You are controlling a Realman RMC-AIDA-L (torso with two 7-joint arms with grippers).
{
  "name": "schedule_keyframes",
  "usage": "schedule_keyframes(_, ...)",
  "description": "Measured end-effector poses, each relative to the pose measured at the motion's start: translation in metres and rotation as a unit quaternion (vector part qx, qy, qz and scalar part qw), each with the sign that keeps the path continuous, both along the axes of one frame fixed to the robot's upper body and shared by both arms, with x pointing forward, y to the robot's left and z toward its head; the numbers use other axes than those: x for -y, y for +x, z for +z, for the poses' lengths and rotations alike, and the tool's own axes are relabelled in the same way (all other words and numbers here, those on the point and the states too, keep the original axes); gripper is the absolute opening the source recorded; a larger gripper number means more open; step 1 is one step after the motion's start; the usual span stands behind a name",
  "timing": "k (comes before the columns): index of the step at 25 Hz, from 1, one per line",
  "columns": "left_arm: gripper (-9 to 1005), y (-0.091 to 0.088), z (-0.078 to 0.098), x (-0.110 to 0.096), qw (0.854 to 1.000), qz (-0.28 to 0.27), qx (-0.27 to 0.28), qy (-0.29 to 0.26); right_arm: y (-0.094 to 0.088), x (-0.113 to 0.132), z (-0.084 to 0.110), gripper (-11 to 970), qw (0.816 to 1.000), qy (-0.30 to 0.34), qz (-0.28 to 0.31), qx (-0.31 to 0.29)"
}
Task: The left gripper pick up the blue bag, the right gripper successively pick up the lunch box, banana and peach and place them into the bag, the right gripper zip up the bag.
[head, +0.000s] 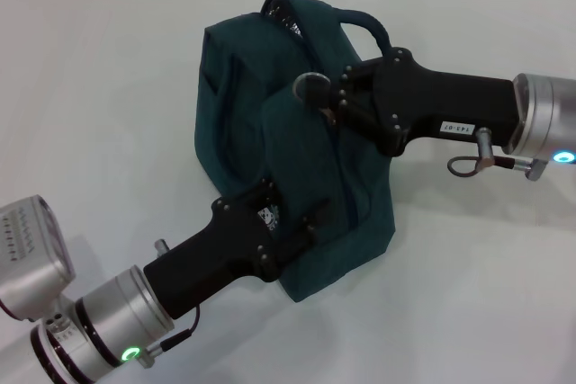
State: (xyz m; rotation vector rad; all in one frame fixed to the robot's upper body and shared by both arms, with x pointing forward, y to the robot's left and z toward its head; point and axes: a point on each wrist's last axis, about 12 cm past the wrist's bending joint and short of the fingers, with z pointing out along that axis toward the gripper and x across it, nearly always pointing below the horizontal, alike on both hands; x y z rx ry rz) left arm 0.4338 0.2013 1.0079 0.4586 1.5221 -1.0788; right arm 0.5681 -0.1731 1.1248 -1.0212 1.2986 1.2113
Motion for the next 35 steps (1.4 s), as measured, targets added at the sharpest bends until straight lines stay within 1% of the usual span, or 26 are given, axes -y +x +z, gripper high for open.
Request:
schedule_keyframes(7, 526, -0.003, -0.001, 0.002, 1.0, -0.011, 0.011, 0.012, 0.005, 0.002, -0.001, 15, 1.0, 0.006, -0.026, -0.011)
schedule_keyframes(16, 516, -0.013, -0.005, 0.005, 0.997, -0.053, 0.034, 0.042, 0.013, 0.003, -0.004, 15, 0.998, -0.007, -0.059, -0.016)
schedule_keyframes(19, 513, -0.015, -0.006, 0.003, 0.995, -0.072, 0.039, 0.054, 0.017, 0.004, -0.004, 15, 0.997, -0.01, -0.074, -0.018)
schedule_keyframes(23, 507, -0.015, -0.006, 0.001, 0.994, -0.078, 0.041, 0.057, 0.021, 0.007, -0.006, 15, 0.995, -0.013, -0.098, -0.02)
schedule_keyframes(24, 506, -0.015, -0.004, -0.002, 0.993, -0.086, 0.049, 0.058, 0.021, 0.007, -0.007, 15, 0.994, -0.014, -0.102, -0.02)
schedule_keyframes(27, 423, -0.015, -0.003, -0.006, 0.992, -0.089, 0.059, 0.059, 0.024, 0.009, -0.007, 15, 0.993, -0.016, -0.114, -0.017)
schedule_keyframes(30, 339, -0.015, -0.001, -0.01, 0.994, -0.077, 0.063, 0.052, 0.023, 0.009, -0.006, 15, 0.994, -0.011, -0.111, -0.016)
schedule_keyframes(32, 251, -0.014, 0.0, -0.011, 0.995, -0.064, 0.063, 0.041, 0.02, 0.01, -0.006, 16, 0.994, -0.006, -0.104, -0.016)
schedule_keyframes(35, 118, -0.014, 0.004, -0.007, 0.996, -0.063, 0.061, 0.019, 0.017, 0.012, -0.006, 16, 0.995, -0.003, -0.1, -0.015)
